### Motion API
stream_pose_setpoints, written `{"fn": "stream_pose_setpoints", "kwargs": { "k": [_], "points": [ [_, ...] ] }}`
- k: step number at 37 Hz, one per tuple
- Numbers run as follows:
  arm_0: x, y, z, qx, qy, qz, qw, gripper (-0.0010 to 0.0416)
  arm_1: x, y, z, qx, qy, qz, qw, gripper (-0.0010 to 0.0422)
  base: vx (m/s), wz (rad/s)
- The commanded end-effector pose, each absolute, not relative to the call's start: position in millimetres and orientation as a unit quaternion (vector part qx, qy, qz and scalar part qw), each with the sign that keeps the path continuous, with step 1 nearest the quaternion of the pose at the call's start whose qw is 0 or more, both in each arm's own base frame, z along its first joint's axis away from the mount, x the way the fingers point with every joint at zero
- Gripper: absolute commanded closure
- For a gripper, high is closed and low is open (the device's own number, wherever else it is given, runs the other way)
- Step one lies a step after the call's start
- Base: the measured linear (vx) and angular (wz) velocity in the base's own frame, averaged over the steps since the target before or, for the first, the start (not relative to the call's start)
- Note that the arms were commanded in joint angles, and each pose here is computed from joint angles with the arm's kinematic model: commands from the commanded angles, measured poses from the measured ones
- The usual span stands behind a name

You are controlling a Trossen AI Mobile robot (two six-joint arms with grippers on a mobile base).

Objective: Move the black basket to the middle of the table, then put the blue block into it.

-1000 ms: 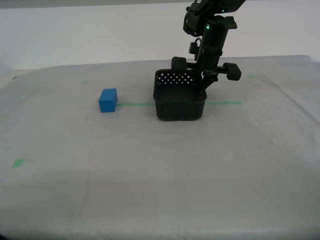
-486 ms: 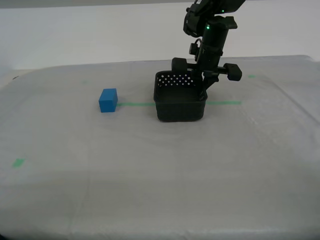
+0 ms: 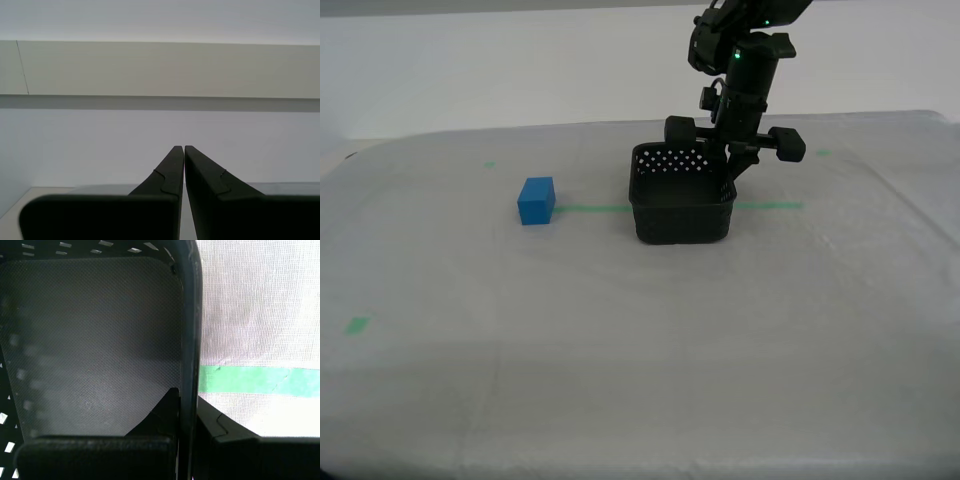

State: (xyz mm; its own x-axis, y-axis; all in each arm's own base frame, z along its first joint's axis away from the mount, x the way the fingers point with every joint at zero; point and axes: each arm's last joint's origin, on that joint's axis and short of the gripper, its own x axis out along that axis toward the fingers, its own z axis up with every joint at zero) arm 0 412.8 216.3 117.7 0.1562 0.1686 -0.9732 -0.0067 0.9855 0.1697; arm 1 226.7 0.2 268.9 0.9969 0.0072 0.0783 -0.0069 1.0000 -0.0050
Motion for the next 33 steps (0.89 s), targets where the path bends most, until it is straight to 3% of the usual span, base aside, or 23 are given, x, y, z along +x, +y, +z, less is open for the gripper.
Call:
{"fn": "stream_pose_setpoints", "kwargs": {
  "k": [1, 16, 33],
  "points": [
    [412.6, 216.6, 118.0, 0.062, 0.646, 0.058, 0.758, 0.0402, 226.6, 0.2, 269.5, -0.002, -0.041, 0.004, 0.999, 0.0412, 0.000, 0.000],
    [412.8, 216.7, 118.0, 0.061, 0.646, 0.060, 0.759, 0.0398, 226.6, 0.1, 269.5, -0.002, -0.041, 0.003, 0.999, 0.0412, 0.000, 0.000],
    [413.1, 215.9, 117.9, 0.040, 0.641, 0.063, 0.764, 0.0217, 226.6, 0.1, 269.5, -0.002, -0.041, 0.003, 0.999, 0.0412, 0.000, 0.000]
  ]
}}
